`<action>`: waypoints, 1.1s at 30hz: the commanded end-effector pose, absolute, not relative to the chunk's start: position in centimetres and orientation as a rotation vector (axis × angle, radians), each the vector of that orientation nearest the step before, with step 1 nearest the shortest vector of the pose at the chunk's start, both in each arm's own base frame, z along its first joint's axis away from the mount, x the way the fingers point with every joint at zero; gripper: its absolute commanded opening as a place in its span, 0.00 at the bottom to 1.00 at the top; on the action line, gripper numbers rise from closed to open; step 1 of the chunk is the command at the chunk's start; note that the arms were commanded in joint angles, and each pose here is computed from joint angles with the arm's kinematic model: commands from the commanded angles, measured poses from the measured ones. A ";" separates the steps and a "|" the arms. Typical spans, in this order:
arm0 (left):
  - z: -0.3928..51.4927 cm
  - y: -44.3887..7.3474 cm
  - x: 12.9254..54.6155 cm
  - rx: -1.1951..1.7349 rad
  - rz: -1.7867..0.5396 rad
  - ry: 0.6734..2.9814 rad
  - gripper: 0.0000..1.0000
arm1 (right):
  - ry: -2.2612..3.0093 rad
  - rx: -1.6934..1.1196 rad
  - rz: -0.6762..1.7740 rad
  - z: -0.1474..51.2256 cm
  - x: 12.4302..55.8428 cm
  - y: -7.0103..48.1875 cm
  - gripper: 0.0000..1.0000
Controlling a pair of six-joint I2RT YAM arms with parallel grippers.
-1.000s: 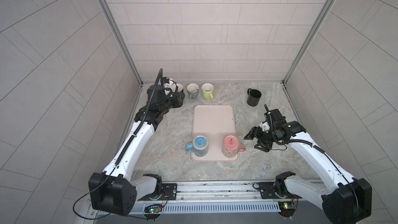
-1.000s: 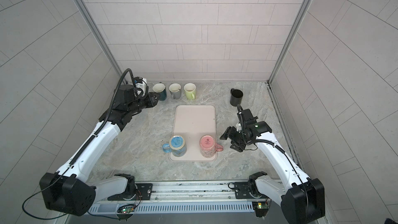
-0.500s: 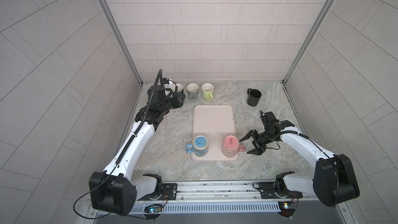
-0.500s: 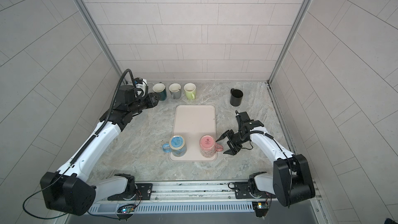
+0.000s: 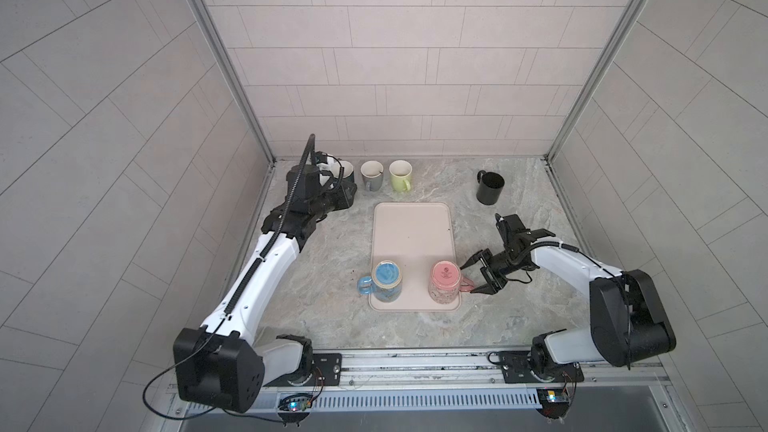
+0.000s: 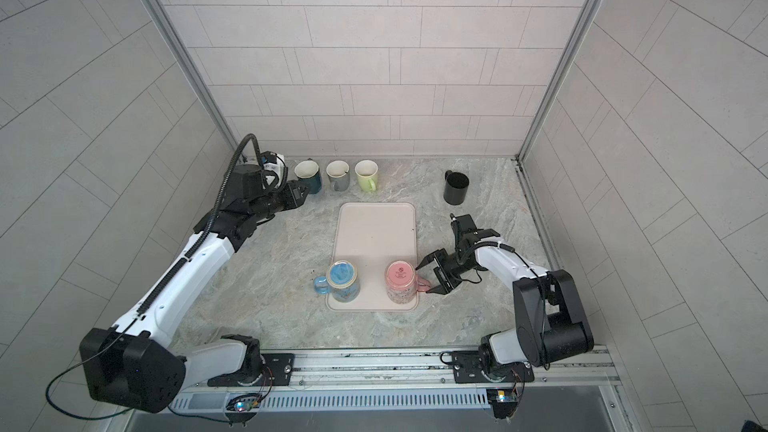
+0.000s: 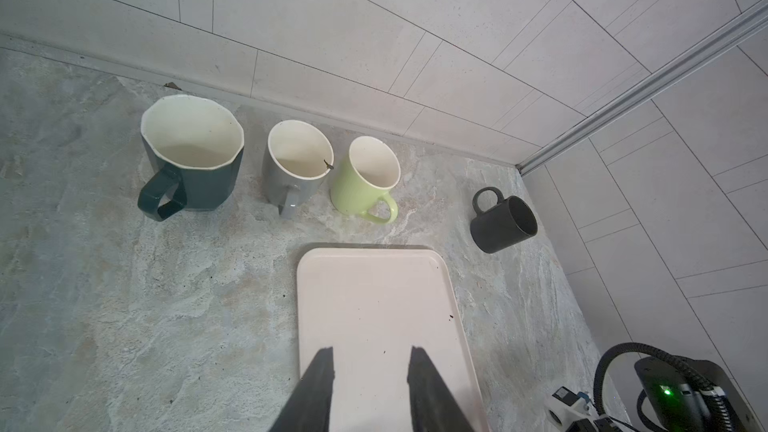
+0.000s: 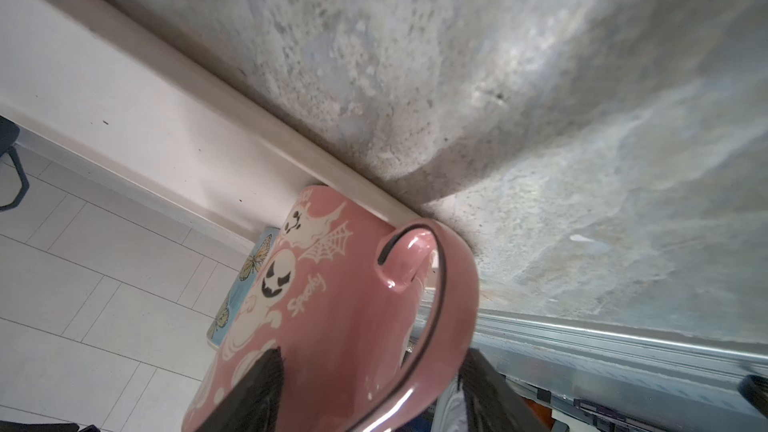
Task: Turn the mug right side up
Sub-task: 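Move the right gripper down to the pink ghost-print mug lying on the tray, then close the right gripper on the pink mug's rim near its handle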
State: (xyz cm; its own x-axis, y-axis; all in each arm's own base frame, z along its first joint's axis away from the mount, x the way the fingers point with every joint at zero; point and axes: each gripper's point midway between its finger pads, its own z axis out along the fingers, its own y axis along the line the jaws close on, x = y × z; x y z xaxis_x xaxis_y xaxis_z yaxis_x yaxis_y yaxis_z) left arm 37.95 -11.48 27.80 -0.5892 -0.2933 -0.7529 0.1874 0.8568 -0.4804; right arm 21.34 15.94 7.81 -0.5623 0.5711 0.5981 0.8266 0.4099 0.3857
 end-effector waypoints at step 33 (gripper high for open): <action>27.8 -10.3 37.2 -0.068 -0.578 2.116 0.36 | -2.229 -1.193 -0.925 6.3 22.2 18.2 0.22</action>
State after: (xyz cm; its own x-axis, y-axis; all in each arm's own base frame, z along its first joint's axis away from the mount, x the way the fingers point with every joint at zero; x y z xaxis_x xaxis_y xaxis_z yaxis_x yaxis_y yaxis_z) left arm 37.61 -10.85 26.97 -0.6031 -0.2706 -0.7504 0.1606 0.8803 -0.4465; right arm 22.10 18.07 6.24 -0.5353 0.5436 0.6465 0.8421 0.4026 0.3587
